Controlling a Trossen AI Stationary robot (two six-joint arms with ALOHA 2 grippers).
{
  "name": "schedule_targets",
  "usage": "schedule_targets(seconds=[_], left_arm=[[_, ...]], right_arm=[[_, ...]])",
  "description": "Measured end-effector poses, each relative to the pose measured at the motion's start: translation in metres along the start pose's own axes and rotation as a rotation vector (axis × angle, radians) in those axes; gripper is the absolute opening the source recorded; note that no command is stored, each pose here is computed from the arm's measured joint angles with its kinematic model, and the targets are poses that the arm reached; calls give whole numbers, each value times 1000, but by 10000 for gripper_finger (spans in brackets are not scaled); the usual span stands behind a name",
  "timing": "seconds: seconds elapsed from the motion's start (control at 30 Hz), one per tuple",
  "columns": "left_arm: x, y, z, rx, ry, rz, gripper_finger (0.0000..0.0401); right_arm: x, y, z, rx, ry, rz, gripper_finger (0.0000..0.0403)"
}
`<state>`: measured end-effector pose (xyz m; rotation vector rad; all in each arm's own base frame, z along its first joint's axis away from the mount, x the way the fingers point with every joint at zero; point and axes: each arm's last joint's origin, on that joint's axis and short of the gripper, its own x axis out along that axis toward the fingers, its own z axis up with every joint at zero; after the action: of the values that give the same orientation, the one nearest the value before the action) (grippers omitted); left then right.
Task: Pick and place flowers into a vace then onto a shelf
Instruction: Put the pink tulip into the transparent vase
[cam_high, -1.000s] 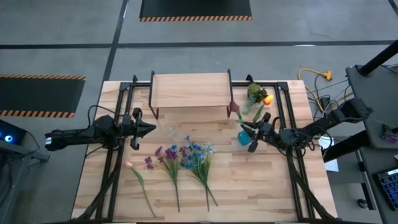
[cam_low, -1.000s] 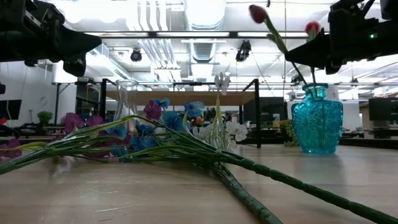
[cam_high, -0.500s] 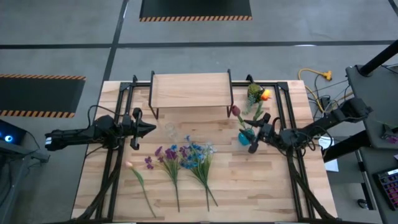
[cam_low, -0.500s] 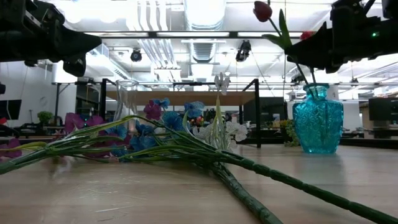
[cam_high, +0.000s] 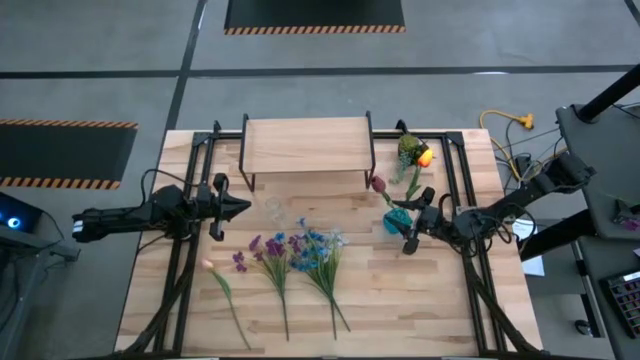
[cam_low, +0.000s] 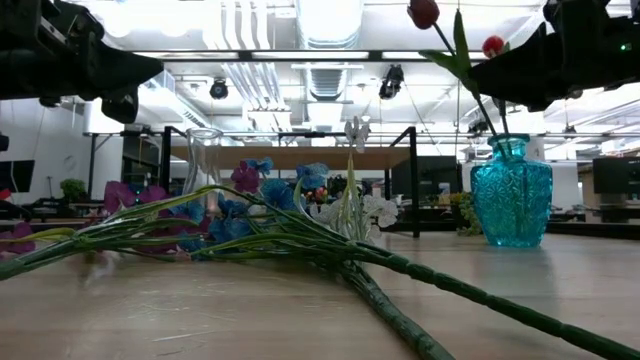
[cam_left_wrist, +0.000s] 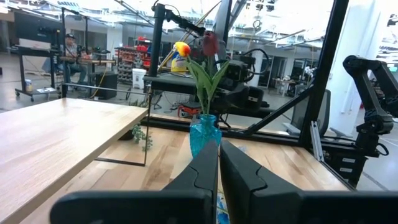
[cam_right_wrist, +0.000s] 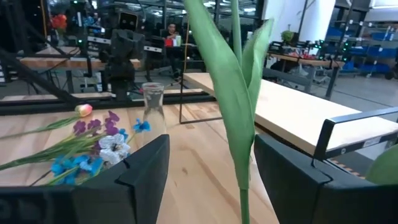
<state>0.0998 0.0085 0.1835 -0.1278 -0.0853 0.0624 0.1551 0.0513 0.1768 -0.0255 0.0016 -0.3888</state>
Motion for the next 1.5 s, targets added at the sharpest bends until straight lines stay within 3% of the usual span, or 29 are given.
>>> schedule_targets(seconds=[0.33,0.7,1.23,1.5], left_arm=[[0,0,0,0,0,0,0],[0,0,0,0,0,0,0],[0,0,0,0,1,0,0],[0,0,0,0,1,0,0]], right_arm=[[-14,13,4,94,-12,122,226],[-28,24,5,103,-14,237,219],[-27,18,5,31,-16,40,219],[-32,16,11,-2,-37,39,219]])
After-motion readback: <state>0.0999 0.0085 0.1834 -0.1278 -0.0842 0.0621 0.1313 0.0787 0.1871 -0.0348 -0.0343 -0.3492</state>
